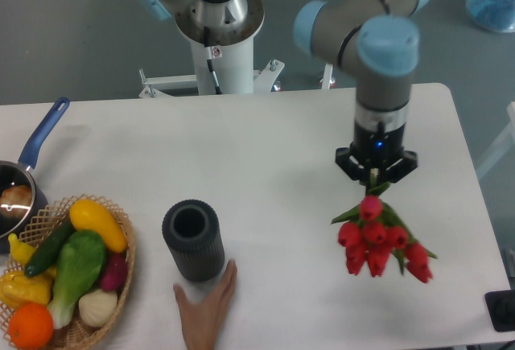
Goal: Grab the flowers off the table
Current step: 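Raise the held tulips higher, away from the black vase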
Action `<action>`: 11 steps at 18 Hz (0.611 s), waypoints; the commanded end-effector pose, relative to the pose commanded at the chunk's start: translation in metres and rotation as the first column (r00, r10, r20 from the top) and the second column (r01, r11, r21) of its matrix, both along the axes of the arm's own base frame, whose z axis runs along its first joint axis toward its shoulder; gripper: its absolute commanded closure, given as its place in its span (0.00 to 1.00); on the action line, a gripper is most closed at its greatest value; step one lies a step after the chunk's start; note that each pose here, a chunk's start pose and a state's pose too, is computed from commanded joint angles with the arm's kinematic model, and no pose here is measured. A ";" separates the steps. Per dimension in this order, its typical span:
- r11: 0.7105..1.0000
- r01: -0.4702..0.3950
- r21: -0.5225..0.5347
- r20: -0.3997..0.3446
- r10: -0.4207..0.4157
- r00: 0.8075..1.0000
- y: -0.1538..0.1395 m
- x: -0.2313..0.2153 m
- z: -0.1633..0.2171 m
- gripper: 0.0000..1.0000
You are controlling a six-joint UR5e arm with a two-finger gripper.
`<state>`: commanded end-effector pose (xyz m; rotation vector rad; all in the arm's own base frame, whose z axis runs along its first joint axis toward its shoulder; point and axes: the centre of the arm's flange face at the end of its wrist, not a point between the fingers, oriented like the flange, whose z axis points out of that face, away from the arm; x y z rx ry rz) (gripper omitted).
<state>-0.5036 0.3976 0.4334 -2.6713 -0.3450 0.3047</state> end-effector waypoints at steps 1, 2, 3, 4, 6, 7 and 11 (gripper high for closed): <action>1.000 0.007 0.008 -0.013 -0.007 1.000 0.001 0.001 0.008 0.82; 1.000 0.020 0.024 -0.023 -0.020 1.000 0.004 0.006 0.017 0.82; 0.998 0.040 0.054 -0.028 -0.038 0.999 0.010 0.009 0.027 0.82; 0.994 0.056 0.089 -0.024 -0.054 0.998 0.014 0.011 0.033 0.82; 0.990 0.073 0.124 -0.028 -0.070 0.997 0.014 0.019 0.045 0.82; 0.989 0.074 0.126 -0.029 -0.071 0.997 0.014 0.020 0.046 0.82; 0.989 0.074 0.125 -0.025 -0.071 0.997 0.014 0.022 0.045 0.82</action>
